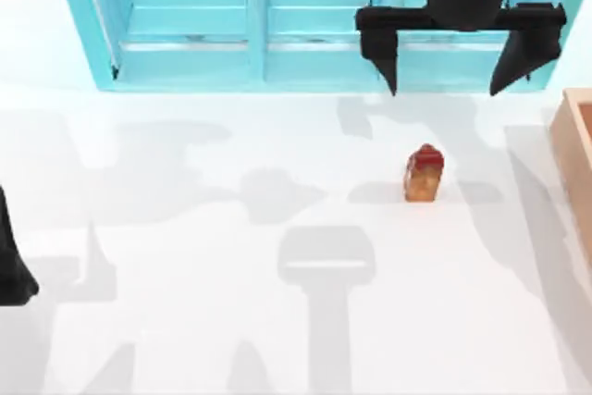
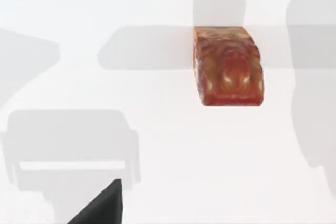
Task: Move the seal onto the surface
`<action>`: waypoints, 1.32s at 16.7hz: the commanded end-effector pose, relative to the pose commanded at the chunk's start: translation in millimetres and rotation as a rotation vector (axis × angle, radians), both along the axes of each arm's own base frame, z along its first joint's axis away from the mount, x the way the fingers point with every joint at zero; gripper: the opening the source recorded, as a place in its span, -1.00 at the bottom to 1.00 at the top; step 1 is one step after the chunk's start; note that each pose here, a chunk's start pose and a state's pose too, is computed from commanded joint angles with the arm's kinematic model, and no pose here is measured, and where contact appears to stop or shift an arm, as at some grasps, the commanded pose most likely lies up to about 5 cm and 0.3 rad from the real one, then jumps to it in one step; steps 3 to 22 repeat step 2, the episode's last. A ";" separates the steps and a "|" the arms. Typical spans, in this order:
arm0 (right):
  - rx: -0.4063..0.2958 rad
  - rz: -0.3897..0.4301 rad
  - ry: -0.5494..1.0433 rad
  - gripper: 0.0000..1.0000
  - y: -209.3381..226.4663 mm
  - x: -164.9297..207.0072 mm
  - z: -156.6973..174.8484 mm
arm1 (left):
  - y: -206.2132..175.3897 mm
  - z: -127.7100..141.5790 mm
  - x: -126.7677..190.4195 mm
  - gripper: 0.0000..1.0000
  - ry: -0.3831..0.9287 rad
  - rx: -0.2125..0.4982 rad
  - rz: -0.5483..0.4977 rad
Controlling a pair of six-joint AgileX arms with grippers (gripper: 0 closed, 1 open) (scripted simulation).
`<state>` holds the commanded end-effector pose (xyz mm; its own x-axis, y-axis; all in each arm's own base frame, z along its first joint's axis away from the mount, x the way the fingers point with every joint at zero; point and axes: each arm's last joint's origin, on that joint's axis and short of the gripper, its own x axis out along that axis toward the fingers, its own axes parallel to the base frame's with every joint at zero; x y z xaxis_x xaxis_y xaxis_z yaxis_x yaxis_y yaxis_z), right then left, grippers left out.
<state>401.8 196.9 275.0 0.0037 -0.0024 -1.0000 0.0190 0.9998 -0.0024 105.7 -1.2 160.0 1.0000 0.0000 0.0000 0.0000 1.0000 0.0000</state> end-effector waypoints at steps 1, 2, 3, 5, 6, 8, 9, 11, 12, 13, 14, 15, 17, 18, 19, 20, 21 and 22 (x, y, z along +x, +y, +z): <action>0.001 0.000 0.001 1.00 -0.4 -0.7 2.4 | 0.0 0.0 0.0 1.00 0.000 0.000 0.000; 0.001 0.000 0.001 1.00 -0.5 -0.8 2.8 | 0.0 0.0 0.0 1.00 0.000 0.000 0.000; 0.001 0.000 0.001 1.00 -0.5 -0.8 2.8 | 0.0 0.0 0.0 1.00 0.000 0.000 0.000; 0.001 0.000 0.001 1.00 -0.5 -0.8 2.8 | 0.0 0.0 0.0 1.00 0.000 0.000 0.000; 0.001 0.000 0.001 1.00 -0.5 -0.8 2.8 | 0.0 0.0 0.0 1.00 0.000 0.000 0.000; 0.001 0.000 0.001 1.00 -0.5 -0.8 2.8 | 0.0 0.0 0.0 1.00 0.000 0.000 0.000; 0.001 0.000 0.001 1.00 -0.5 -0.8 2.8 | 0.0 0.0 0.0 1.00 0.000 0.000 0.000; 0.001 0.000 0.001 1.00 -0.5 -0.8 2.8 | 0.0 0.0 0.0 1.00 0.000 0.000 0.000; 0.001 0.000 0.001 1.00 -0.5 -0.8 2.8 | 0.0 0.0 0.0 1.00 0.000 0.000 0.000; 0.001 0.000 0.001 1.00 -0.5 -0.8 2.8 | 0.0 0.0 0.0 1.00 0.000 0.000 0.000; 0.001 0.000 0.001 1.00 -0.5 -0.8 2.8 | 0.0 0.0 0.0 1.00 0.000 0.000 0.000; 0.001 0.000 0.001 1.00 -0.5 -0.8 2.8 | 0.0 0.0 0.0 1.00 0.000 0.000 0.000; 0.001 0.000 0.001 1.00 -0.5 -0.8 2.8 | 0.0 0.0 0.0 1.00 0.000 0.000 0.000; 0.001 0.000 0.001 1.00 -0.5 -0.8 2.8 | 0.0 0.0 0.0 1.00 0.000 0.000 0.000; 0.001 0.000 0.001 1.00 -0.5 -0.8 2.8 | 0.0 0.0 0.0 1.00 0.000 0.000 0.000; 0.001 0.000 0.001 1.00 -0.5 -0.8 2.8 | 0.0 0.0 0.0 1.00 0.000 0.000 0.000; 0.001 0.000 0.001 1.00 -0.5 -0.8 2.8 | 0.0 0.0 0.0 1.00 0.000 0.000 0.000; 0.001 0.000 0.001 1.00 -0.5 -0.8 2.8 | 0.0 0.0 0.0 1.00 0.000 0.000 0.000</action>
